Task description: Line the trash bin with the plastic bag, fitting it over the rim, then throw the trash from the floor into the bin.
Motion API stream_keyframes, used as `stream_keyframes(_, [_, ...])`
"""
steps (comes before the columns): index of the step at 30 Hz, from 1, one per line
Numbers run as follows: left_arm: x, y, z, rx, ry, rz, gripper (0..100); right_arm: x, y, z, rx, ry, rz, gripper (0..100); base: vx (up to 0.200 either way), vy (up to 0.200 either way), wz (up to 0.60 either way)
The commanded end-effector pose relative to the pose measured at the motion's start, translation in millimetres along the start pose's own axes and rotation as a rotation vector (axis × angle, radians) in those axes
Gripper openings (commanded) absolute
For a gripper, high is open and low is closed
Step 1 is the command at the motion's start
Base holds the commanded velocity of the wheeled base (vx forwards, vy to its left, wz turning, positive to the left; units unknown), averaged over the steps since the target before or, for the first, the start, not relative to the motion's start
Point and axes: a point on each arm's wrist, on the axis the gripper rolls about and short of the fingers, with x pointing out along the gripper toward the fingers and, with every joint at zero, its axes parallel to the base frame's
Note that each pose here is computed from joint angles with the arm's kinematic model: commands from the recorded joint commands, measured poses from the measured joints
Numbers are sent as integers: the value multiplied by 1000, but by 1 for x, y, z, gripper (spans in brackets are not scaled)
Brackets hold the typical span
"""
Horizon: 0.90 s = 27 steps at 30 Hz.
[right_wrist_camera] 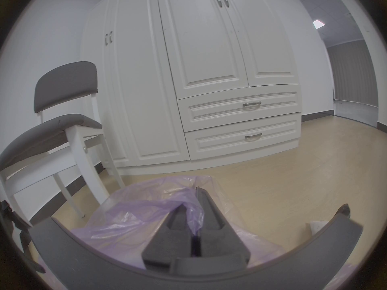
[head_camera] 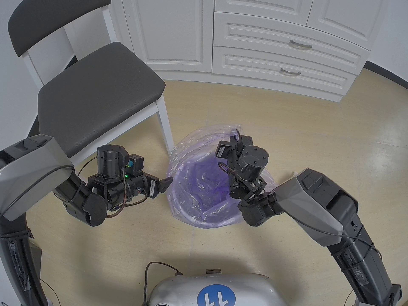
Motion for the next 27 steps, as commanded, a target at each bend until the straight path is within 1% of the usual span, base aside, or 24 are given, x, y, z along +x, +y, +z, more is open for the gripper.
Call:
stream_keyframes(1, [1, -2, 0, 1, -14, -3, 100, 8, -6, -29, 13, -24, -33, 0, 0, 0, 0])
stream_keyframes(2, [1, -2, 0, 1, -14, -3, 100, 8, -6, -29, 13, -24, -33, 0, 0, 0, 0])
stream_keyframes(5, [1, -3, 1, 2, -17, -5, 100, 14, -2, -21, 46, -74, -48, 0, 0, 0, 0])
stream_keyframes(12, [1, -4, 2, 3, -22, -5, 100, 14, 2, -19, 63, -91, -46, 0, 0, 0, 0])
stream_keyframes(13, [0, -4, 2, 3, -22, -5, 100, 13, 2, -20, 58, -87, -56, 100, 0, 0, 0])
stream_keyframes(20, [1, -9, 1, 7, -17, -12, 100, 13, 2, -14, 56, -91, -64, 100, 0, 0, 0])
stream_keyframes(23, [1, -10, 1, 6, -18, -15, 100, 2, -1, -3, 23, -70, -50, 100, 0, 0, 0])
stream_keyframes(24, [1, -10, 1, 8, -18, -15, 100, -6, -7, 2, -24, -42, -36, 100, 0, 0, 0])
stream_keyframes(25, [1, -10, 1, 6, -18, -15, 100, -12, -8, 7, -45, -32, -15, 100, 0, 0, 0])
stream_keyframes(26, [1, -10, 1, 6, -18, -15, 100, -12, -8, 7, -45, -32, -15, 100, 0, 0, 0])
stream_keyframes(27, [1, -10, 2, 6, -19, -15, 100, -34, -11, 27, -96, -3, 83, 100, 0, 0, 0])
